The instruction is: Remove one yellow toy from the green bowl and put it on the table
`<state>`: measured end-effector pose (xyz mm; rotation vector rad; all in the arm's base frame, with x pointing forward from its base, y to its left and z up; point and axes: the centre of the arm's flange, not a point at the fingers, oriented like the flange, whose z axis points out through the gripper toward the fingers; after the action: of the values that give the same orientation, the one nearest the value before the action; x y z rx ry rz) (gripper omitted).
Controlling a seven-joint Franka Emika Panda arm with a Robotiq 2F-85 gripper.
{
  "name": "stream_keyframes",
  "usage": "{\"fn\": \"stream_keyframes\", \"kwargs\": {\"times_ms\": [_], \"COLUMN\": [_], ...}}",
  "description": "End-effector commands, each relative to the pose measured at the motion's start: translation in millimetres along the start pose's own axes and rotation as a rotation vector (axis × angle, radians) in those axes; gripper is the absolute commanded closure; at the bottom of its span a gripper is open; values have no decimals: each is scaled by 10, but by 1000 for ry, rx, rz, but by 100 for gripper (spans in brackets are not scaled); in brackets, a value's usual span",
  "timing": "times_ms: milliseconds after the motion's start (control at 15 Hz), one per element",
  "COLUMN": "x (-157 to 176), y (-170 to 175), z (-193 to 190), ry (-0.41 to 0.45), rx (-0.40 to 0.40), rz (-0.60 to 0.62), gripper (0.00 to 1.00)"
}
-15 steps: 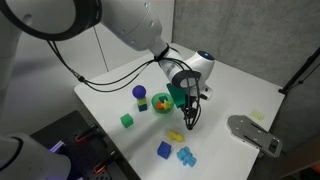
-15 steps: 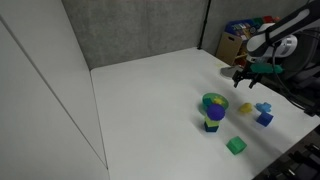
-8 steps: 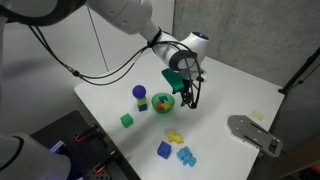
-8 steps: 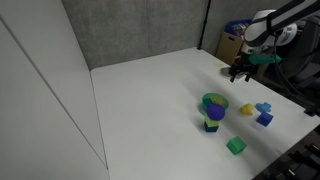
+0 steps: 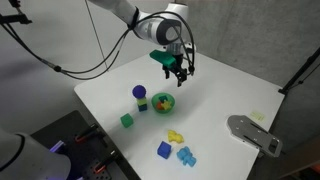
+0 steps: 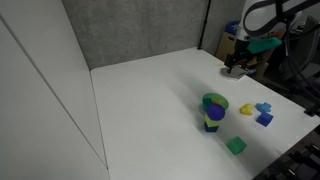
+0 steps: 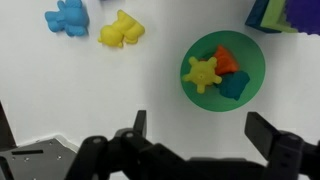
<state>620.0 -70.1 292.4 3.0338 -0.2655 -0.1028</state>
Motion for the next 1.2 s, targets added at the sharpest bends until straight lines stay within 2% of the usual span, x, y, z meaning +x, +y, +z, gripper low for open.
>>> {"fn": "stream_keyframes", "kwargs": {"times_ms": [0, 200, 533, 733, 867, 1133], "x": [-417, -647, -1046, -1272, -1391, -1592], "y": [-186, -318, -345, -314, -276, -152], "z": [-377, -627, -1060, -1313, -1451, -1618], "ry": [33, 17, -139, -188, -145, 4], "rx": [-24, -9, -1, 2, 21, 92], "rz": [-28, -67, -137, -167, -196, -236], "gripper": [0, 0, 0, 0, 0, 0]}}
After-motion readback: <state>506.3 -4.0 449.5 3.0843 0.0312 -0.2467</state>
